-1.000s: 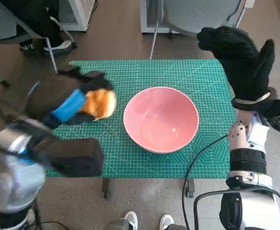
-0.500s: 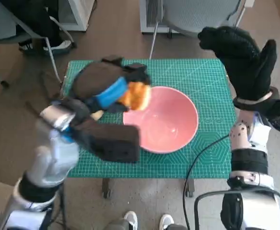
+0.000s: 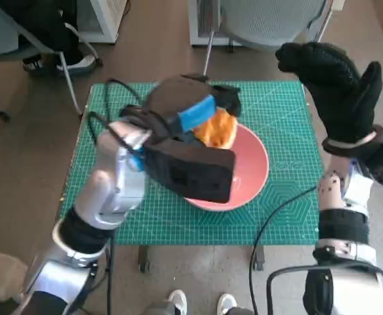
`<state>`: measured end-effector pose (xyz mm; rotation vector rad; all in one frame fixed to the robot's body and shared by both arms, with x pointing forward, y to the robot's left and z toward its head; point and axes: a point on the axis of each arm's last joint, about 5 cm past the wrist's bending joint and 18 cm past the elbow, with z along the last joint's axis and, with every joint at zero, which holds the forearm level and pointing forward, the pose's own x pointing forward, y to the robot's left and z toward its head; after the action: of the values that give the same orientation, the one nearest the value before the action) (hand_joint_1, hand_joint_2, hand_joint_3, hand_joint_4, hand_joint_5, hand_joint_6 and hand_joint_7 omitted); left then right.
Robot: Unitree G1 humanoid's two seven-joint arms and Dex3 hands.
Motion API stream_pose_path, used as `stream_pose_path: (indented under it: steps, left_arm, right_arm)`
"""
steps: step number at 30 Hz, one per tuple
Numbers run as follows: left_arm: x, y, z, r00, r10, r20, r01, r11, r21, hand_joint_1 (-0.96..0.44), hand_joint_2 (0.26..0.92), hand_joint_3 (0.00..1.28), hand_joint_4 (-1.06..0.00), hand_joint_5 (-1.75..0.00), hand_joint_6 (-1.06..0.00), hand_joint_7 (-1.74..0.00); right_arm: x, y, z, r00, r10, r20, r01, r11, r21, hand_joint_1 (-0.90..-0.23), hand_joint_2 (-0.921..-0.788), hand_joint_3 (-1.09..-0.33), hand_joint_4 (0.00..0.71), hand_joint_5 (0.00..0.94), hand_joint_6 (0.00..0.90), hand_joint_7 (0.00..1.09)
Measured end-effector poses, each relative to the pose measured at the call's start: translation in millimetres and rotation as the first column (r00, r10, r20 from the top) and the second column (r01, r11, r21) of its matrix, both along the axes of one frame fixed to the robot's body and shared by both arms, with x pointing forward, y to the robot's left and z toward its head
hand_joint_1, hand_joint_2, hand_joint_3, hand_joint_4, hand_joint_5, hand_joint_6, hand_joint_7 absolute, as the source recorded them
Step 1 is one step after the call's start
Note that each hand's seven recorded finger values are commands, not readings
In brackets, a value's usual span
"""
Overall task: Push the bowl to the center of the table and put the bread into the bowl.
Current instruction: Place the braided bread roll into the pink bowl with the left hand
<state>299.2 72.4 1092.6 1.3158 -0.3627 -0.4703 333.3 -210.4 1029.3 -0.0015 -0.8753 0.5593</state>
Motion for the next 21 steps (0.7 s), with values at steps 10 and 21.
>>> stream_pose_path:
  steps: [10,21]
  left_arm:
    - [10.5,-9.5,-11.5,0.997,0.007,-0.07,-0.005,1.0,0.027,0.01,0.695,0.61,-0.48,-1.63,-0.57,-1.15]
    - [21.6,-4.0,-25.0,0.972,-0.056,-0.228,0.062,0.998,0.017,0.12,0.806,0.4,-0.09,-0.3,-0.28,-0.21]
  right_arm:
    - [-3.3,-4.2,-0.5,1.0,-0.029,0.004,0.029,1.0,-0.006,-0.713,-0.921,-0.792,0.307,0.0,0.376,0.02]
    - [-4.4,-4.3,-1.2,0.999,-0.042,0.003,0.042,0.999,0.001,-0.714,-0.921,-0.791,0.307,0.0,0.379,0.02]
